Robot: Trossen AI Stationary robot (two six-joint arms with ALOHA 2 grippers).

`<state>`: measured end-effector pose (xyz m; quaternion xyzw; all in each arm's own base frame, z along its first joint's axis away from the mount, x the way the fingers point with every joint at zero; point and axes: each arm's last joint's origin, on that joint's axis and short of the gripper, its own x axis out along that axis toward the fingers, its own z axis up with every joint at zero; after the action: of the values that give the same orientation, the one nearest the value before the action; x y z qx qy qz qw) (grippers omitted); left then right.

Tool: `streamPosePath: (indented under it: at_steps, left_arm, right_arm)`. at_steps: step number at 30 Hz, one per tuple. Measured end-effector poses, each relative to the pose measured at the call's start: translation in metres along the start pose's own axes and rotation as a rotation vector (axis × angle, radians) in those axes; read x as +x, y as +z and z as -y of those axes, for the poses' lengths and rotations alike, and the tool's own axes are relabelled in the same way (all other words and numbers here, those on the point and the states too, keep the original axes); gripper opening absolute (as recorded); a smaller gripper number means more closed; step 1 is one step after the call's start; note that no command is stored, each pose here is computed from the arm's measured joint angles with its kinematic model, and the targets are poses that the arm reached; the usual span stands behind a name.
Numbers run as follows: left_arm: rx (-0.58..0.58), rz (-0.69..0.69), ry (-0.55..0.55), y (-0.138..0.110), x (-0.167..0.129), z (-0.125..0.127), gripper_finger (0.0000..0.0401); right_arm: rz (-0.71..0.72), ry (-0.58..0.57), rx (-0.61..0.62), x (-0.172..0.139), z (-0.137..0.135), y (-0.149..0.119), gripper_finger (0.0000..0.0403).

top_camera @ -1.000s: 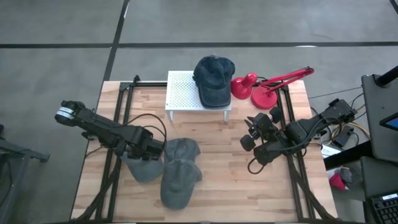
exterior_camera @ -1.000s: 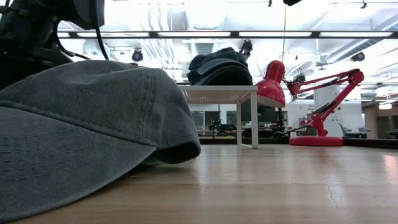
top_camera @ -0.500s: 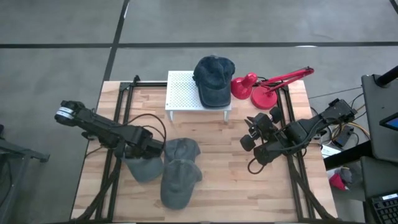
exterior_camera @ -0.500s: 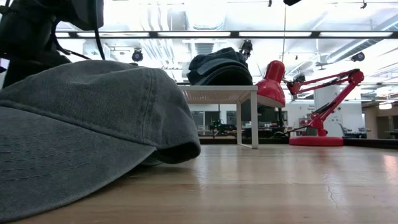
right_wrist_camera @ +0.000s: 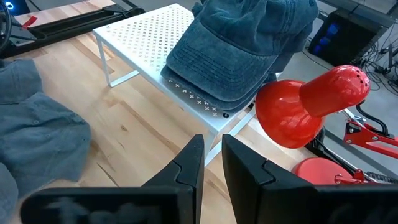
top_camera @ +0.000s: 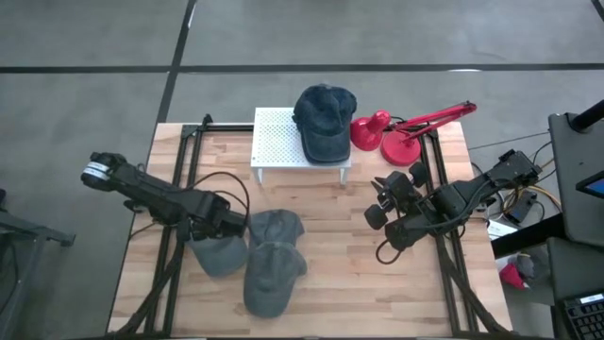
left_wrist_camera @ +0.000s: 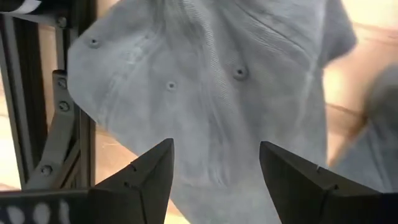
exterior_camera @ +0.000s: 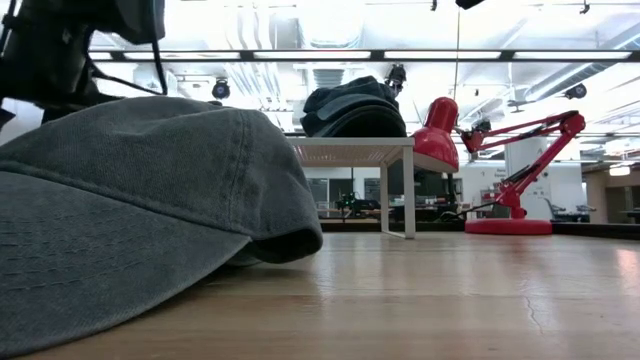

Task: Pick & Place hat
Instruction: Put the top left gray cap on the shelf

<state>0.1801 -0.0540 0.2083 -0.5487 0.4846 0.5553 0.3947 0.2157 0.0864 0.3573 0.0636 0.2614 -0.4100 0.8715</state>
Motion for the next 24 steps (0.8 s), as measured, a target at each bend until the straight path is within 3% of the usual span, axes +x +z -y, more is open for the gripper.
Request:
streamPosePath:
  at_steps: [16, 24]
  left_arm:
    - [-0.096, -0.073, -0.104, 0.012, 0.070, -0.005, 0.0226]
    - [-0.094, -0.073, -0.103, 0.016, 0.081, -0.010, 0.0156]
  right_arm:
    - [0.010, -0.006, -0.023, 0.001, 0.000, -0.001, 0.0052]
    - [0.009, -0.061, -0.050, 0.014, 0.000, -0.023, 0.0052]
